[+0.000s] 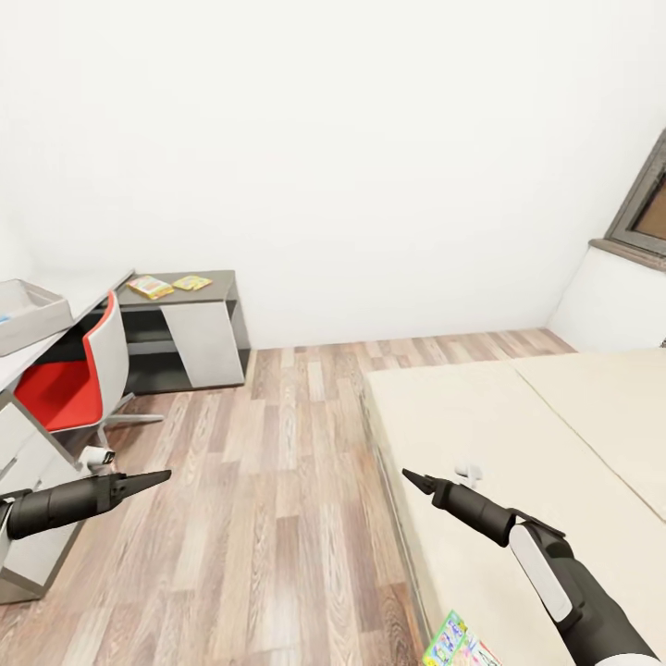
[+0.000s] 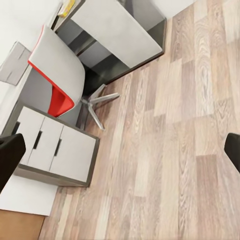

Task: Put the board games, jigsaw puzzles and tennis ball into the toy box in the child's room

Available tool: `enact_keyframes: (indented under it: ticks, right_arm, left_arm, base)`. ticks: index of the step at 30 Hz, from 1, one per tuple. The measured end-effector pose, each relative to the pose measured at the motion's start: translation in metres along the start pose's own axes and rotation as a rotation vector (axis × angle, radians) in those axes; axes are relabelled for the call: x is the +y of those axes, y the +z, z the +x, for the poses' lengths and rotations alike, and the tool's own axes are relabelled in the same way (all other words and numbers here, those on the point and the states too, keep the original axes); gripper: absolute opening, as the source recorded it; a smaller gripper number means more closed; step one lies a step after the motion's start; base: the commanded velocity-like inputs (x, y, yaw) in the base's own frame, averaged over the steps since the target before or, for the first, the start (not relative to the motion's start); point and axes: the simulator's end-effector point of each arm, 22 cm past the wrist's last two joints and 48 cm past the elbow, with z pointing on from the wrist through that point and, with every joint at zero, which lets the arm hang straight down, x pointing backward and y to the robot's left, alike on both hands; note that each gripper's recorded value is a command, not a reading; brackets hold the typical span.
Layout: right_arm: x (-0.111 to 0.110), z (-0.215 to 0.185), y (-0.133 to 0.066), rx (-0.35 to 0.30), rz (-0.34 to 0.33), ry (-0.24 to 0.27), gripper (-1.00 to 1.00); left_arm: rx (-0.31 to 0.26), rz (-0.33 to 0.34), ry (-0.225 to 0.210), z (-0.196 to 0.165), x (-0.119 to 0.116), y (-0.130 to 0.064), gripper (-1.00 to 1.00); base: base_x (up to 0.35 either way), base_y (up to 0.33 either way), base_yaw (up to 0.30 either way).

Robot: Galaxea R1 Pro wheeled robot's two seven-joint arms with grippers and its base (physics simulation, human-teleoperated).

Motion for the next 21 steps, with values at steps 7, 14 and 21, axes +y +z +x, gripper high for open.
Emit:
enact_keyframes:
  ticks: [7,14,21]
  right_arm:
    - [0.0001,0.0000,0.0001,0.000,0.000,0.000,1.00]
    - [0.0000,-0.0001,0.0001,-0.001,0.000,0.000,1.00]
    - [0.0000,-0.0002,0.0000,-0.001,0.000,0.000,1.00]
  left_arm:
    - [0.000,0.000,0.000,0.0000,0.0000,-0.0001,1.00]
    - [0.000,0.000,0.000,0.0000,0.0000,-0.0001,1.00]
    - [0.000,0.000,0.000,0.0000,0.0000,-0.0001,1.00]
  base:
    - [0.000,0.285,-0.257]
    - [0.000,0.285,-0.258]
    - [0.000,0.282,-0.259]
